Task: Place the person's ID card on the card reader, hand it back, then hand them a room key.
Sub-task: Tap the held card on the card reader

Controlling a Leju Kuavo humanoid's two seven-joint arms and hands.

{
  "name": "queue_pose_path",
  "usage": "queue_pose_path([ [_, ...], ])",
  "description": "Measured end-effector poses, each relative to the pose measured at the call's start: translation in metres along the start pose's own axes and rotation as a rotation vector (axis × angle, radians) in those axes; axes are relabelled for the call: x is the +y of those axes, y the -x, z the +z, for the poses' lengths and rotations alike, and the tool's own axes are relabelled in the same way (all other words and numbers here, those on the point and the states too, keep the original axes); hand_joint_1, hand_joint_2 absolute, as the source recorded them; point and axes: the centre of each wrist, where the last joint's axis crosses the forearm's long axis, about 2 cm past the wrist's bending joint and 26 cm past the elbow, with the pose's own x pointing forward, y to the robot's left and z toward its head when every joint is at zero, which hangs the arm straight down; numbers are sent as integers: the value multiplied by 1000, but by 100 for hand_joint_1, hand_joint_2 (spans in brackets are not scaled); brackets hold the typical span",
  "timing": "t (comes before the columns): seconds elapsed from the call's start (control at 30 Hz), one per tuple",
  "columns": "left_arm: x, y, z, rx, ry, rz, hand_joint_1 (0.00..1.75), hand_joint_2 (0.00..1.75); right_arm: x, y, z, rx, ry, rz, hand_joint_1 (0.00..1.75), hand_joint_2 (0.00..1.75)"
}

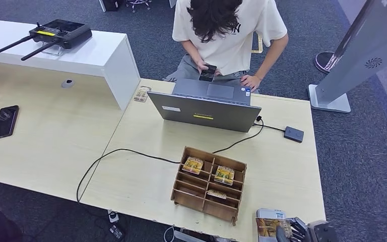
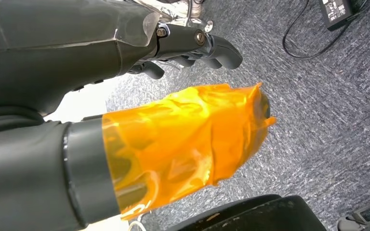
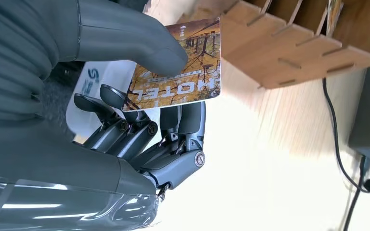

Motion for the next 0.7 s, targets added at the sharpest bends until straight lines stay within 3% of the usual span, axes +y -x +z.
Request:
queue_pose_path([
  [0.27,0,0,0,3,1,3,0,0,-6,-1,1,6,27,64,175,175],
  [0.7,0,0,0,9,2,-2,0,0,6,0,-2,37,7,90,175,175],
])
